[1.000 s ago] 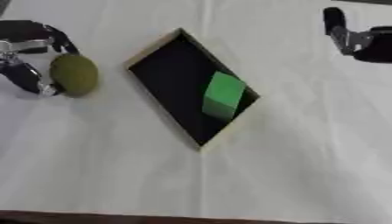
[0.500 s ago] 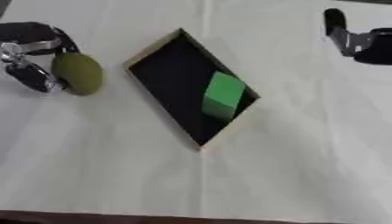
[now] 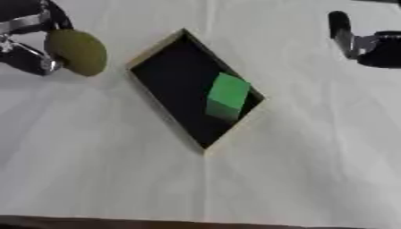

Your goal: Pick up objects on the table and place them in the box.

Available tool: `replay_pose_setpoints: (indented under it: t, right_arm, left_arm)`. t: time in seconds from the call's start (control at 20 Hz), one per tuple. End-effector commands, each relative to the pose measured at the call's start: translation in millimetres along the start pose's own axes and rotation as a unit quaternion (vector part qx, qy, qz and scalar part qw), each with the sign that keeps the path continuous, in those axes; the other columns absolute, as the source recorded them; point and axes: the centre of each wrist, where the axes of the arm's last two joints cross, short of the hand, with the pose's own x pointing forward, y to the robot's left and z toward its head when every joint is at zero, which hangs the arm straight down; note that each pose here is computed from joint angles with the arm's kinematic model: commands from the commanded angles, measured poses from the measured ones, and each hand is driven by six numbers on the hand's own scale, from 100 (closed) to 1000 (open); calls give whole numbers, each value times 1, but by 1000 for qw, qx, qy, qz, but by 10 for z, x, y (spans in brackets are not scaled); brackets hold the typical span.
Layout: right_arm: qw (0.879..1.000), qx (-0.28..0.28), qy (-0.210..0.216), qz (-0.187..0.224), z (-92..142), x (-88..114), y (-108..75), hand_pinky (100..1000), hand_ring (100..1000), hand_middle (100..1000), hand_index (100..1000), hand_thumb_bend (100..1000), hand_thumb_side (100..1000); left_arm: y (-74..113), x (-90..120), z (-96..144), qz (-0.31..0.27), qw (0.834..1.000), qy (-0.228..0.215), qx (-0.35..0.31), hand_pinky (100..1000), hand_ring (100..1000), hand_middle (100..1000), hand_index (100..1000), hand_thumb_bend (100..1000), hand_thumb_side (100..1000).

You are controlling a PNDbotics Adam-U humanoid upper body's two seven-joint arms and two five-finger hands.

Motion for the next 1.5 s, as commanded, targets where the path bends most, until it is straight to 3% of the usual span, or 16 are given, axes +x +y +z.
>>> replay_pose_setpoints:
  t: [0.05, 0.3, 0.55, 0.85, 1.2, 1.35, 1.45, 1.5]
  right_arm:
    - [1000, -10, -3, 19, -8, 6, -128, 832, 788, 743, 834, 100, 511]
    - [1000, -16, -5, 16, -18, 8, -145, 832, 788, 742, 833, 100, 507]
    - [1000, -18, -10, 12, -36, 18, -159, 831, 787, 740, 831, 100, 506]
    - [999, -29, -21, 7, -65, 30, -199, 831, 787, 739, 831, 100, 493]
    - [999, -33, -27, 4, -80, 36, -217, 831, 787, 739, 831, 100, 495]
    - [999, -34, -28, 1, -84, 39, -218, 831, 786, 738, 830, 100, 495]
    - [999, -34, -29, 1, -85, 40, -217, 831, 786, 738, 830, 100, 497]
    - [999, -34, -29, 0, -85, 40, -216, 831, 786, 738, 830, 100, 497]
  left_arm:
    - [276, 55, 132, -7, 999, -5, 43, 693, 582, 547, 611, 117, 100]
    - [366, 279, 30, 8, 998, -41, 55, 694, 582, 547, 610, 100, 100]
    - [322, 485, -187, 23, 996, -73, 42, 694, 582, 547, 610, 100, 100]
    - [146, 664, -483, 34, 996, -83, 23, 694, 583, 549, 612, 100, 100]
    - [-127, 688, -772, 37, 997, -65, -8, 697, 591, 559, 625, 111, 100]
    - [-236, 672, -858, 44, 997, -60, -19, 711, 615, 582, 666, 169, 185]
    - [-297, 646, -893, 45, 997, -59, -26, 759, 682, 647, 748, 287, 285]
    - [-321, 633, -903, 42, 997, -60, -29, 797, 746, 716, 818, 368, 379]
